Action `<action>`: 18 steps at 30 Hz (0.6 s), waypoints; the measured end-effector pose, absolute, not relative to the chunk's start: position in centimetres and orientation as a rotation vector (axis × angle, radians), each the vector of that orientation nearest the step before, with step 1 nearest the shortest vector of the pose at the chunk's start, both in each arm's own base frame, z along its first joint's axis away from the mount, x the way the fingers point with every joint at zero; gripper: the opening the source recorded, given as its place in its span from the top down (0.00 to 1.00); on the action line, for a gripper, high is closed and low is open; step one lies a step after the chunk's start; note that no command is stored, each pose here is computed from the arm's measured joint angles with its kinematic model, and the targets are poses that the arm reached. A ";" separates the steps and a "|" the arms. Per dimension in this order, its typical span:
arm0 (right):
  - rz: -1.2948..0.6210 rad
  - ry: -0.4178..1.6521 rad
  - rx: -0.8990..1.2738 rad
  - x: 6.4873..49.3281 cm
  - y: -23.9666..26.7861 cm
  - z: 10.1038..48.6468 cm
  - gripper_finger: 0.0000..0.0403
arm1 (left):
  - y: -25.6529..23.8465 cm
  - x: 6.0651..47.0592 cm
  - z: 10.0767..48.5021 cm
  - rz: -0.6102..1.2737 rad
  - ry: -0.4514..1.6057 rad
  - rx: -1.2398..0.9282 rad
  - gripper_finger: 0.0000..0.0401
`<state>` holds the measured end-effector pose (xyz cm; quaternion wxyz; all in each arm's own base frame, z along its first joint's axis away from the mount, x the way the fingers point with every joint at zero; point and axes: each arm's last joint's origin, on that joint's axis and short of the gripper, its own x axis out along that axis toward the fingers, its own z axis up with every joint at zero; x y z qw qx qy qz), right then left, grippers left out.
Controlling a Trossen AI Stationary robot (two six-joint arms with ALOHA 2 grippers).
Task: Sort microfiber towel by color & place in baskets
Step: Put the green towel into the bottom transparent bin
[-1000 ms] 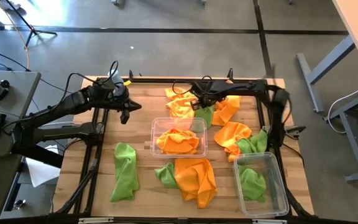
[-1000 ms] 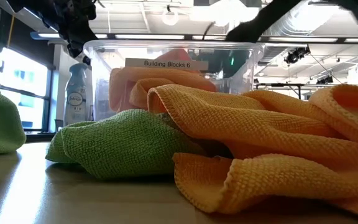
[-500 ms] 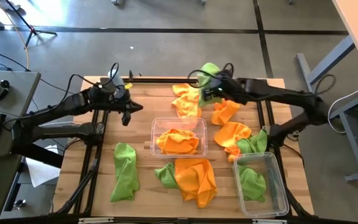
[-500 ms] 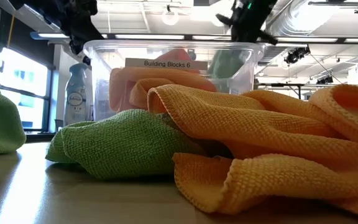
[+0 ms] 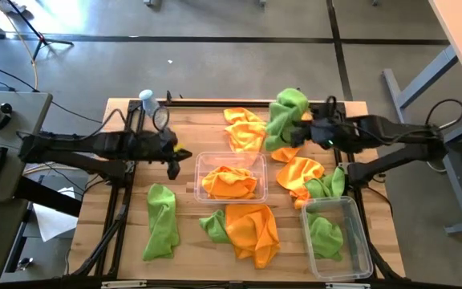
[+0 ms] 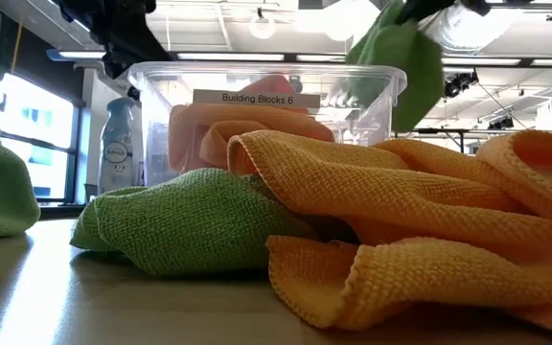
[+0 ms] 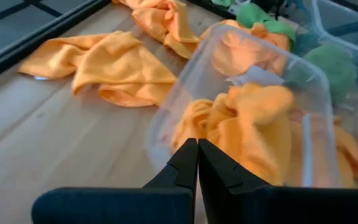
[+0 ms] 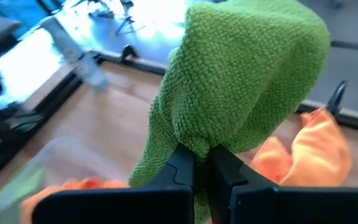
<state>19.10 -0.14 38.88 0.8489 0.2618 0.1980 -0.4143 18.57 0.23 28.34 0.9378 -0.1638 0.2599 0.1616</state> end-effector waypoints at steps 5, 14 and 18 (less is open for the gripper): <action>-0.783 0.420 0.582 17.0 2.8 39.1 1.00 | -2.1 20.2 28.3 0.329 0.512 -0.360 1.00; -0.659 0.576 0.648 13.2 7.0 37.9 1.00 | -5.8 23.6 29.8 0.308 0.512 -0.334 1.00; -0.567 0.739 0.718 11.8 8.5 37.5 1.00 | -7.1 25.1 30.1 0.294 0.525 -0.315 1.00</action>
